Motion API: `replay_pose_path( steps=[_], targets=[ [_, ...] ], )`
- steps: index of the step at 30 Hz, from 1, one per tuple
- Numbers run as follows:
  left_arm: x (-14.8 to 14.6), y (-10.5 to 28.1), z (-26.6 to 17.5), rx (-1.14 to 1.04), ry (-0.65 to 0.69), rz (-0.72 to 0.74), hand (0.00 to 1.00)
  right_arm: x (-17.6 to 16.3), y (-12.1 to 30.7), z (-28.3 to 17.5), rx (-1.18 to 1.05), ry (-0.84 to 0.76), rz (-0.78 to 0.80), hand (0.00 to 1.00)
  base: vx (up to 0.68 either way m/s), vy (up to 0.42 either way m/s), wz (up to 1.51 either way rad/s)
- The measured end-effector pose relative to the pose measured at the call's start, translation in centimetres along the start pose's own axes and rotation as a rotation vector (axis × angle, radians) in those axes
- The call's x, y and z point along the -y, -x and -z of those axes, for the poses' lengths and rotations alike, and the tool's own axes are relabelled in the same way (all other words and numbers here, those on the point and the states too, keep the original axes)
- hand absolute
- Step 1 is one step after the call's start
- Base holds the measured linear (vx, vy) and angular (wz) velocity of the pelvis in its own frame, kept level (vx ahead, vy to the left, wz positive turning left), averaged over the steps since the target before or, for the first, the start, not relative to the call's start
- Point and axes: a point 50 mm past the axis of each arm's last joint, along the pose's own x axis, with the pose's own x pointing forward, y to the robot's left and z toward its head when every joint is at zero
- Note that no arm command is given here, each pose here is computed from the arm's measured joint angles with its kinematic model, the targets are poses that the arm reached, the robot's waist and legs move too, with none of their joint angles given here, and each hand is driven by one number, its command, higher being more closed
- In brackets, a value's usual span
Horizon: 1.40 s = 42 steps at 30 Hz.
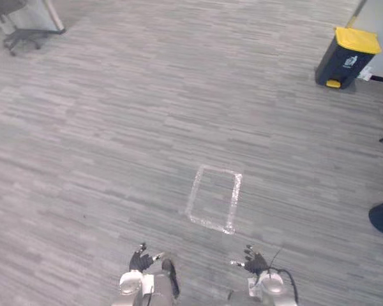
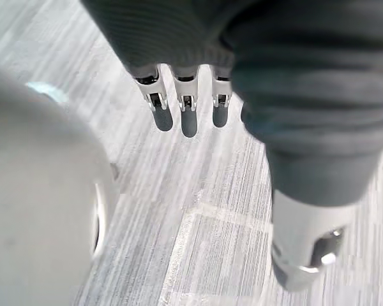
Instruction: Organize the slippers on the shoe rack
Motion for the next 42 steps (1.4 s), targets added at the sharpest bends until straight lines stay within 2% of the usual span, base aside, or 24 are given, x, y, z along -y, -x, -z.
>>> replay_pose_path(
  steps=[5,11,13,16,22,27,32,42],
  targets=[
    [-1.2,0.4,1.4,-0.047,-0.072,-0.005,0.00,-1.2,-0.3,-1.1,0.029,0.019,-0.039,0.00,0.46,0.195,-0.66],
    [-0.1,-0.1,0.6,-0.035,-0.091,0.028,0.00,-0.4,-0.7,-2.9,0.093,0.053,-0.023,0.00,0.49,0.001,-0.40],
    [0.0,0.0,1.1,-0.052,-0.102,0.034,0.00,-0.2,-0.4,-1.9,0.065,0.059,-0.019,0.00,0.66,-0.109,-0.33],
    [1.9,-0.3,0.4,-0.045,-0.105,0.080,0.00,2.0,-0.9,-2.9,0.086,0.093,0.040,0.00,0.54,-0.117,-0.57],
    [2.4,-0.3,0.5,-0.055,-0.115,0.108,0.00,1.8,-0.4,-1.2,0.029,0.067,0.037,0.00,0.42,-0.037,-0.56],
    [1.5,-0.4,0.1,-0.033,-0.084,0.072,0.00,1.7,-0.6,-1.8,0.044,0.056,0.037,0.00,0.21,0.180,-1.36],
    [1.4,0.2,1.8,-0.083,-0.065,0.063,0.00,1.8,-0.2,-0.6,0.011,0.083,0.042,0.00,0.20,0.336,-1.62],
    [0.4,-0.1,1.7,-0.087,-0.138,0.063,0.00,0.5,0.0,0.6,-0.030,0.064,0.014,0.00,0.14,0.194,-0.69]
  ],
)
